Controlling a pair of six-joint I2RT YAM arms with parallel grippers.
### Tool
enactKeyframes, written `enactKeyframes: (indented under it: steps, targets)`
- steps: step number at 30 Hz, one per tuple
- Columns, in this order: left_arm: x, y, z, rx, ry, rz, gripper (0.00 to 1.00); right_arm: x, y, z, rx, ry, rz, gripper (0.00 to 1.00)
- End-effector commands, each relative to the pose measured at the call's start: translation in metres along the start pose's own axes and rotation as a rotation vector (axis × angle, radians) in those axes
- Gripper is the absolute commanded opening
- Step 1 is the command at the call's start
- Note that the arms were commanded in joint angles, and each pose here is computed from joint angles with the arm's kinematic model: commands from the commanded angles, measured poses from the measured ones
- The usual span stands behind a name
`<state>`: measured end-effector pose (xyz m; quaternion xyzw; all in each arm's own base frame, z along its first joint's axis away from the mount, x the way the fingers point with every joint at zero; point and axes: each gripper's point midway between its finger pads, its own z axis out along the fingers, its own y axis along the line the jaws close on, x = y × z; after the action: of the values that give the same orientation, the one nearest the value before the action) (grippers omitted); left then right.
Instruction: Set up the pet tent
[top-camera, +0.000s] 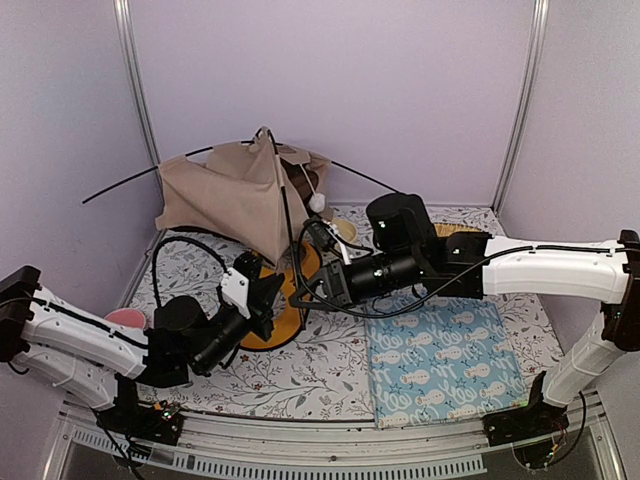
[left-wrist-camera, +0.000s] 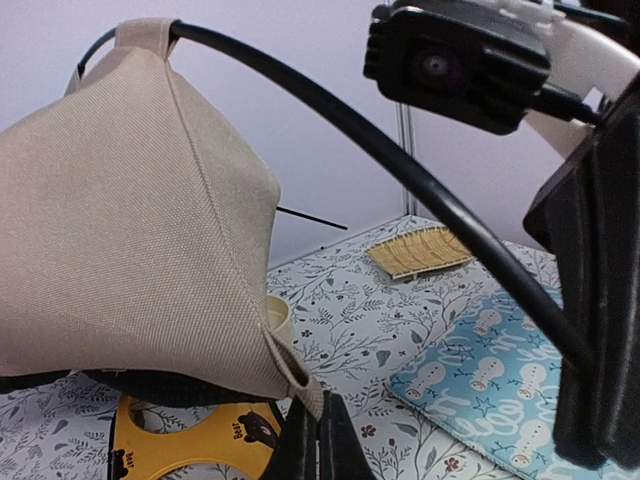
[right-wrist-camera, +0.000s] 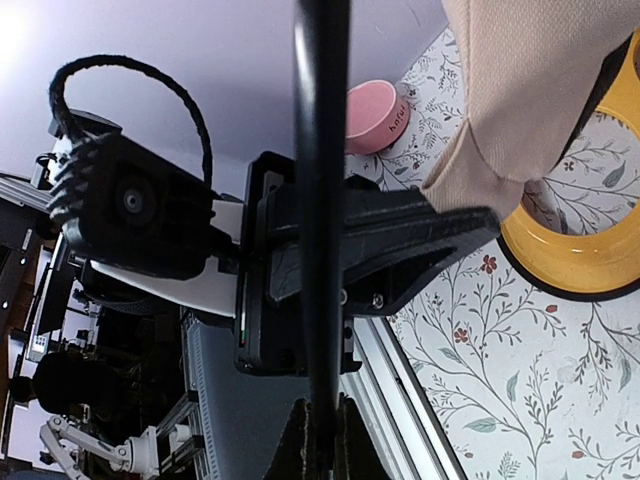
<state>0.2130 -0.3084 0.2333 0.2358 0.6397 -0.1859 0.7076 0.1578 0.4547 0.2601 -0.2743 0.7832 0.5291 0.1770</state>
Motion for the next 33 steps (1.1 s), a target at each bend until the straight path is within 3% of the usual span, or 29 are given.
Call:
enactKeyframes:
  steps: [1,33]
  targets:
    - [0.005,-0.043,-0.020,0.173,0.037,0.007,0.00,-0.062,0.009,-0.015,-0.004,-0.247,-0.060,0.00]
    - [0.038,-0.086,-0.071,0.306,0.207,0.029,0.00,-0.142,0.022,-0.026,0.015,-0.568,-0.165,0.00]
